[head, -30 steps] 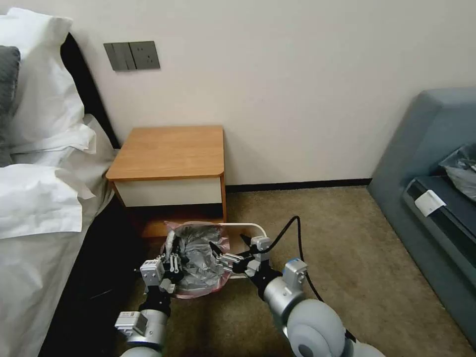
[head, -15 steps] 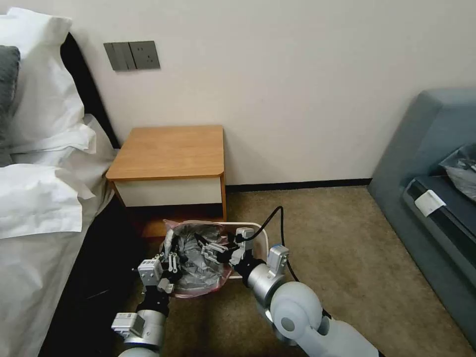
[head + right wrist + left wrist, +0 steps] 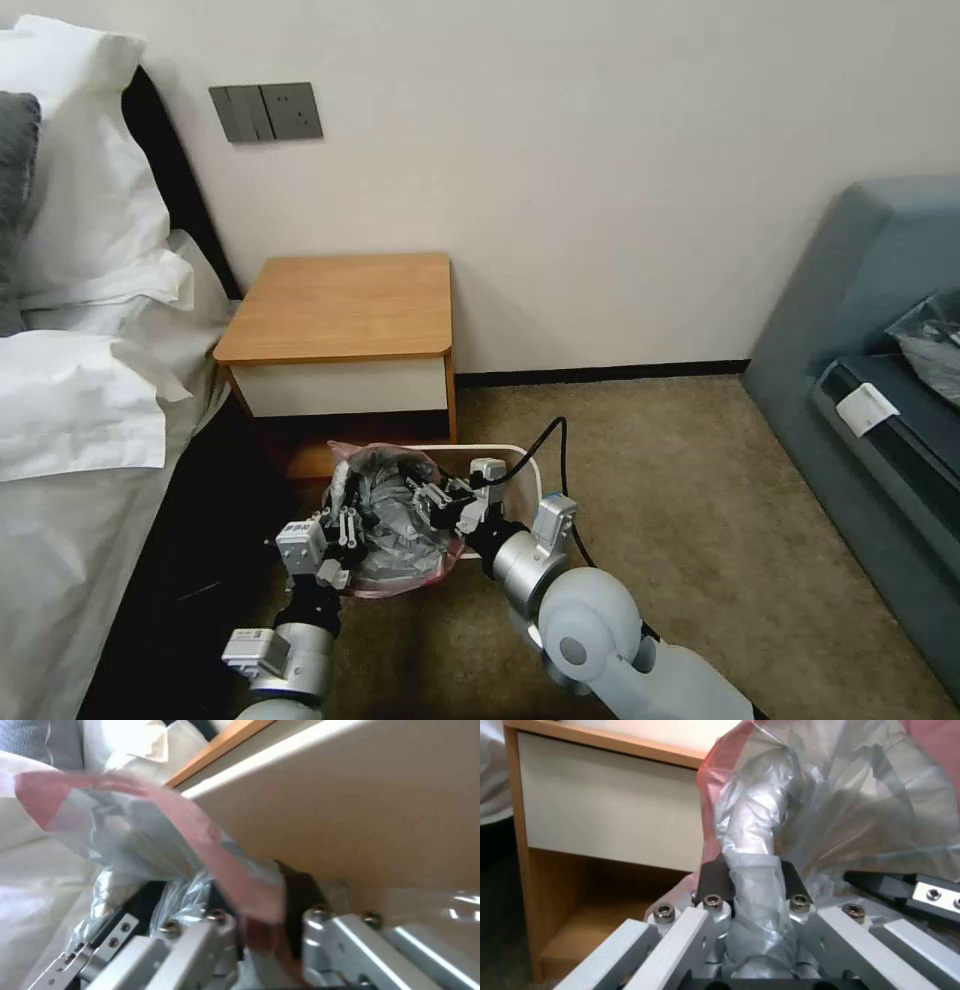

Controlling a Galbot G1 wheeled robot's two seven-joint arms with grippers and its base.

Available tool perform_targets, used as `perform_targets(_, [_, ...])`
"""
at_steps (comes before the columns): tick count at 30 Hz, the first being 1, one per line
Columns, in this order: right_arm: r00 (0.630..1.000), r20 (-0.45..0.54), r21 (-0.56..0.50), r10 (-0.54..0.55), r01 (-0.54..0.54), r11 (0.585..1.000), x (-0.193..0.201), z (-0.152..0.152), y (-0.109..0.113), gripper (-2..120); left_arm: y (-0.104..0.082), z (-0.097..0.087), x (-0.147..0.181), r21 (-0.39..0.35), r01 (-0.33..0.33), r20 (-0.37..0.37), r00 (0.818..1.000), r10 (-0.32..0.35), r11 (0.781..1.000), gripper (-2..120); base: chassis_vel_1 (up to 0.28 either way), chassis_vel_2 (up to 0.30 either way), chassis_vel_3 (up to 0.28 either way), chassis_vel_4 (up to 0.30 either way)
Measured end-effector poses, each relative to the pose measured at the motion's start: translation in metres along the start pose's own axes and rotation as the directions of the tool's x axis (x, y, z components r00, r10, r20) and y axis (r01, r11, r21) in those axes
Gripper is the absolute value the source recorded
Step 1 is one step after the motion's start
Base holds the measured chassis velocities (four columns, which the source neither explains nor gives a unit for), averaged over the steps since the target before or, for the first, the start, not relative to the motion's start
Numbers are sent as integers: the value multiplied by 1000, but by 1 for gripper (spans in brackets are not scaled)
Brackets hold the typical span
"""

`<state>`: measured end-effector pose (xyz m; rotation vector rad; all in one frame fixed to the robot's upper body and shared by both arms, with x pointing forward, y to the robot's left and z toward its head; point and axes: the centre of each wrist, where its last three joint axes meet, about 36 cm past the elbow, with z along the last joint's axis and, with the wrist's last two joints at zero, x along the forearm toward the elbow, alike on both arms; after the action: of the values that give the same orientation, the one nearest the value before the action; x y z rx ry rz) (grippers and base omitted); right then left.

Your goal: Pick up the garbage bag from the table and place it over the trash can.

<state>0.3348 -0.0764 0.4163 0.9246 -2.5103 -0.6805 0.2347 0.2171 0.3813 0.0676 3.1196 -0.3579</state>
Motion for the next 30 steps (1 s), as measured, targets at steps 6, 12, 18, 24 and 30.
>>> perform_targets(6, [1000, 11, 6, 1, -1, 1000, 2, -4, 0, 0, -1, -2, -1, 26, 17, -10, 1000, -17, 1000, 8, 0, 0, 0, 0])
perform_targets(12, [999, 39, 26, 2, -3, 1000, 12, -15, -1, 0, -1, -2, -3, 41, 44, -24, 999, -43, 998, 8, 0, 0, 0, 0])
perform_targets(18, [998, 57, 47, 5, -8, 999, 30, -27, -1, 0, 1, -1, -4, 46, 75, -36, 997, -73, 996, 8, 0, 0, 0, 0])
perform_targets(24, [997, 73, 79, 7, -13, 997, 46, -39, -4, 0, 2, 0, -7, 47, 95, -42, 995, -93, 994, 8, 0, 0, 0, 0])
perform_targets(30, [996, 94, 125, 7, -19, 992, 52, -53, -10, 0, 2, 1, -7, 50, 99, -42, 994, -97, 994, 8, 0, 0, 0, 0])
